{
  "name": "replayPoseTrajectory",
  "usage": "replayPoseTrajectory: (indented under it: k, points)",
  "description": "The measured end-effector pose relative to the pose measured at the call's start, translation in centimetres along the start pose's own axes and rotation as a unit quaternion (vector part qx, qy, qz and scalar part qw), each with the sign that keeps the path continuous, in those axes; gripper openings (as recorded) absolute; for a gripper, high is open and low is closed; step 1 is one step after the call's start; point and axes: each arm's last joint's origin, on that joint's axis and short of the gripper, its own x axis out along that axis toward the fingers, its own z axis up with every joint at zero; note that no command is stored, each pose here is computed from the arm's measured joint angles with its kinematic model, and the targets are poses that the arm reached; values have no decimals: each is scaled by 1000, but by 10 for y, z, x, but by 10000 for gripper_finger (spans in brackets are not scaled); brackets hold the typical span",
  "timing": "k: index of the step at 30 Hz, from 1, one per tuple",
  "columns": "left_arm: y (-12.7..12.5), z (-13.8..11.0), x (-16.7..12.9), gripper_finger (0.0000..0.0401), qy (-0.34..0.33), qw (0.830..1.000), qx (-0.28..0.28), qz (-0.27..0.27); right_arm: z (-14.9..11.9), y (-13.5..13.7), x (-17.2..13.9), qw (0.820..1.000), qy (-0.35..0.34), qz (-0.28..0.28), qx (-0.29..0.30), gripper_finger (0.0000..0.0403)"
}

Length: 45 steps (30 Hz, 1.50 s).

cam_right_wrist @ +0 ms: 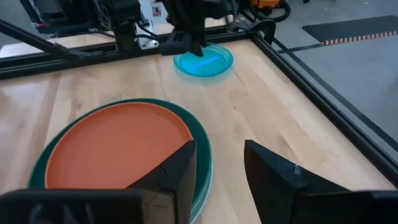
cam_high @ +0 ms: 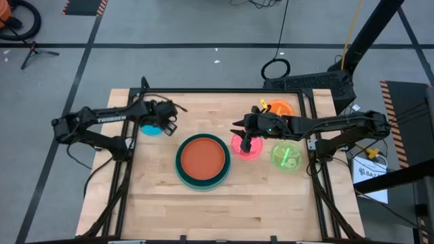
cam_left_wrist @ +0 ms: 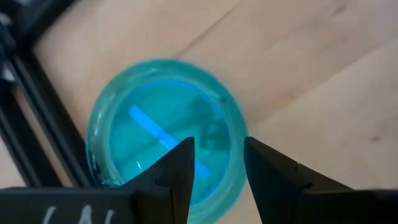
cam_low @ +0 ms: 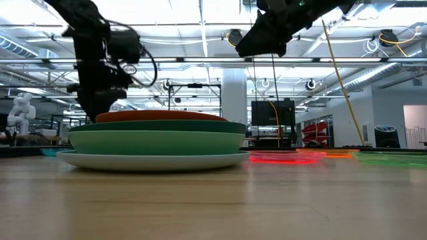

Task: Stack plastic plates
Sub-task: Stack the light blue plate on top of the orange plate

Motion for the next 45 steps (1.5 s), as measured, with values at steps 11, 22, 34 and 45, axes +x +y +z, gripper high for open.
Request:
replayPoseTrajectory:
  k: [11, 22, 34, 45]
  points:
    - [-1, 4, 29, 145, 85, 996, 18, -14, -1, 0, 0, 1000, 7, 0, -1, 130]
    - [-10, 12, 47, 145, 75, 996, 32, -28, -4, 0, 0, 1000, 18, -2, -1, 130]
    - [-18, 14, 66, 143, 94, 995, 34, -15, -4, -1, 0, 1000, 22, -3, -2, 130]
    - [-24, 12, 66, 44, 85, 996, 33, -3, -4, -1, 0, 1000, 22, -3, -1, 130]
